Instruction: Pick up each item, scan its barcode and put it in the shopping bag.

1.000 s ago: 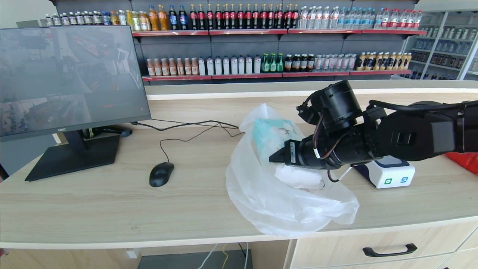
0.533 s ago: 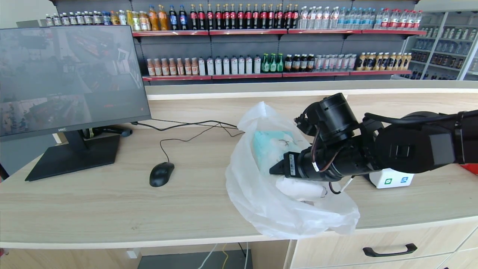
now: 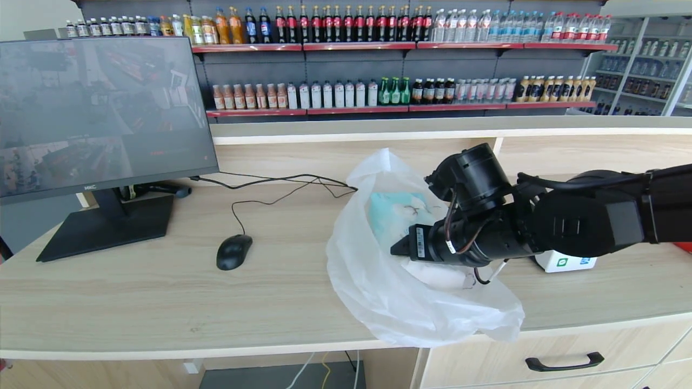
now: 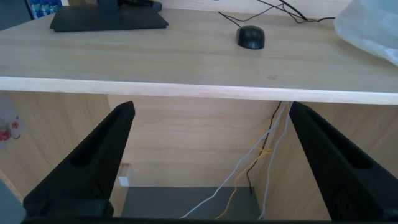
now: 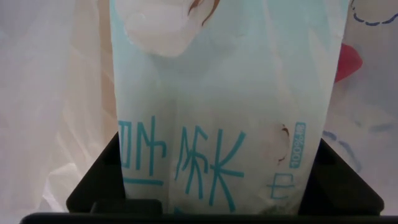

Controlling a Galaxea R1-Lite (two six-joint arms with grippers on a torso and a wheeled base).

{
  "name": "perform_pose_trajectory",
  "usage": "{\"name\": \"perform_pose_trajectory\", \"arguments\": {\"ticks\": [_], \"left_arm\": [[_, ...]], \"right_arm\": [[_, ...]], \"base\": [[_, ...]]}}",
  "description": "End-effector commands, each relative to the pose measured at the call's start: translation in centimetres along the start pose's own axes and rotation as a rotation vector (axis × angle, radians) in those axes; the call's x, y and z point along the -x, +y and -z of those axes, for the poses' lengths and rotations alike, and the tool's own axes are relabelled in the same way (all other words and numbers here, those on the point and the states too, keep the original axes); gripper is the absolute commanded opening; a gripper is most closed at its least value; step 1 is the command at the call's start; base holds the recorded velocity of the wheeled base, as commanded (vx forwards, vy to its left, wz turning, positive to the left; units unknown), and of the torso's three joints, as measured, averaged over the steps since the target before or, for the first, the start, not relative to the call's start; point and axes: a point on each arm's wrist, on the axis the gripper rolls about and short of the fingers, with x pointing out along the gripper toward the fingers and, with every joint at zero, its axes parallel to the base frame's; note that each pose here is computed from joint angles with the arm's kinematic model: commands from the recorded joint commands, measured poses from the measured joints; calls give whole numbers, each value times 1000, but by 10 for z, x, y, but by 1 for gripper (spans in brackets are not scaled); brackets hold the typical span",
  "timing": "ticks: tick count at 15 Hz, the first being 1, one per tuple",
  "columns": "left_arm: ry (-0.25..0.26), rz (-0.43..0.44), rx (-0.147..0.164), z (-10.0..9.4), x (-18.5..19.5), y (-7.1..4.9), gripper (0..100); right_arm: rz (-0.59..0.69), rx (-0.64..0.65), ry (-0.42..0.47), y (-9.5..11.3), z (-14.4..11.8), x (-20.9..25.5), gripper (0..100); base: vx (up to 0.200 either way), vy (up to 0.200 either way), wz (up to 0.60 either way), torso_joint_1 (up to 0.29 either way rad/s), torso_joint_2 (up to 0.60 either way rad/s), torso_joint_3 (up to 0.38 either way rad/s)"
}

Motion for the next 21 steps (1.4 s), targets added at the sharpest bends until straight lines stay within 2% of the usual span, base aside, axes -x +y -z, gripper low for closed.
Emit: {"name": "perform_pose_trajectory", "arguments": {"ticks": [1, 11, 12, 16, 20, 21], "left_arm": [[-1, 0, 0, 0, 0, 0, 100], [-1, -1, 0, 0, 0, 0, 100], [-1, 0, 0, 0, 0, 0, 100], [-1, 0, 0, 0, 0, 0, 100], [-1, 0, 0, 0, 0, 0, 100], [-1, 0, 0, 0, 0, 0, 100]], "right_arm": [[14, 5, 14, 1, 5, -10, 0], [47, 27, 26, 5, 15, -22, 0], [46, 28, 27, 5, 16, -22, 100], [36, 26, 7, 7, 13, -19, 100], [48, 27, -109, 14, 5, -16, 100], [15, 36, -129, 23, 5, -2, 100]], "base": [[0, 0, 0, 0, 0, 0], [0, 0, 0, 0, 0, 0], [0, 0, 0, 0, 0, 0], [0, 0, 0, 0, 0, 0], [0, 0, 0, 0, 0, 0], [0, 0, 0, 0, 0, 0]]}}
